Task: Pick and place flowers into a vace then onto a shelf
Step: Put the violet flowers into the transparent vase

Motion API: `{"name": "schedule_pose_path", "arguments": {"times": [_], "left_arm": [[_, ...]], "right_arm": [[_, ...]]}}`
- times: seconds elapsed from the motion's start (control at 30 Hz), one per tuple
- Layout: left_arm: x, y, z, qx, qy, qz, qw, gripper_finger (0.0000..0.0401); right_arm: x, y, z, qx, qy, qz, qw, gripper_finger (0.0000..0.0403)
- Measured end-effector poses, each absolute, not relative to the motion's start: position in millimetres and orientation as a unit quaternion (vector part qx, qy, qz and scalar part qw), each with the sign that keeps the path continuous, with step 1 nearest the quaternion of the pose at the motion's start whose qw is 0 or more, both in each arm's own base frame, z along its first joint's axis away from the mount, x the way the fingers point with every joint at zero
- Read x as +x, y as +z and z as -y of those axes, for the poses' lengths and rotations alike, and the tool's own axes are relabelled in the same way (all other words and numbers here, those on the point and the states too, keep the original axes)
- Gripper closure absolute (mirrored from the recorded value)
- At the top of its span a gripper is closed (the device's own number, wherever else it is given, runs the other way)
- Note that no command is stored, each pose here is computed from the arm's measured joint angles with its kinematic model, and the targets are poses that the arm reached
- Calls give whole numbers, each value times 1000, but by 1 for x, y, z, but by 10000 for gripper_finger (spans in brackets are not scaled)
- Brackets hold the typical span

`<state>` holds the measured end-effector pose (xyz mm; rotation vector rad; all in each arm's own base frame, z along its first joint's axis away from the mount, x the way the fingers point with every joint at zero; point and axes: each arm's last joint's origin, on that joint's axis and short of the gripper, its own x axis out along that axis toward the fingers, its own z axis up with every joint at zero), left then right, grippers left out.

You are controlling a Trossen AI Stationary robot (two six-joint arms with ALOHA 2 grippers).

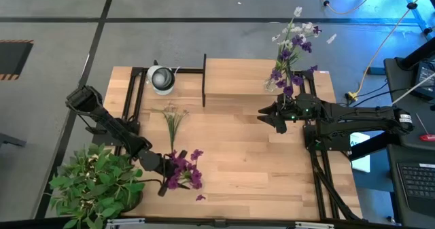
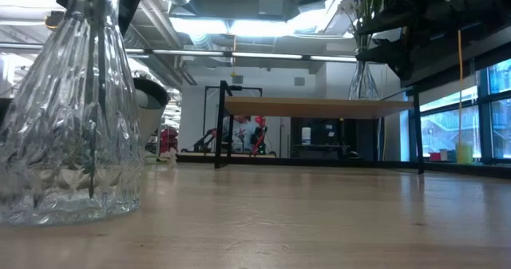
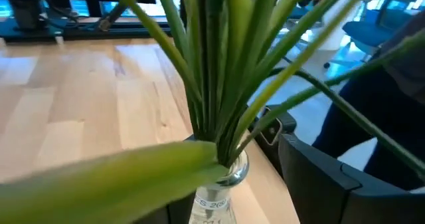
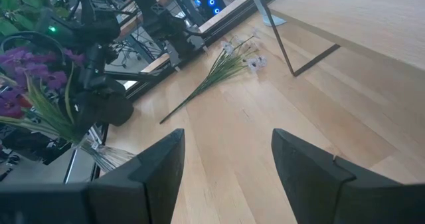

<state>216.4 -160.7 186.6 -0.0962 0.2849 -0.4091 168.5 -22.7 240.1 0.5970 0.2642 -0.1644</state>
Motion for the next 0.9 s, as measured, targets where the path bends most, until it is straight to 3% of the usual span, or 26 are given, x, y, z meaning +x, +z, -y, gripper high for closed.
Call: {"name": "schedule_pose_path", "arguments": {"times": [0.9], "left_arm": [[205,200,142,-28,-161,-183,969,210]], "right_arm": [[168,240,23,294,-85,-128,943,175]]}}
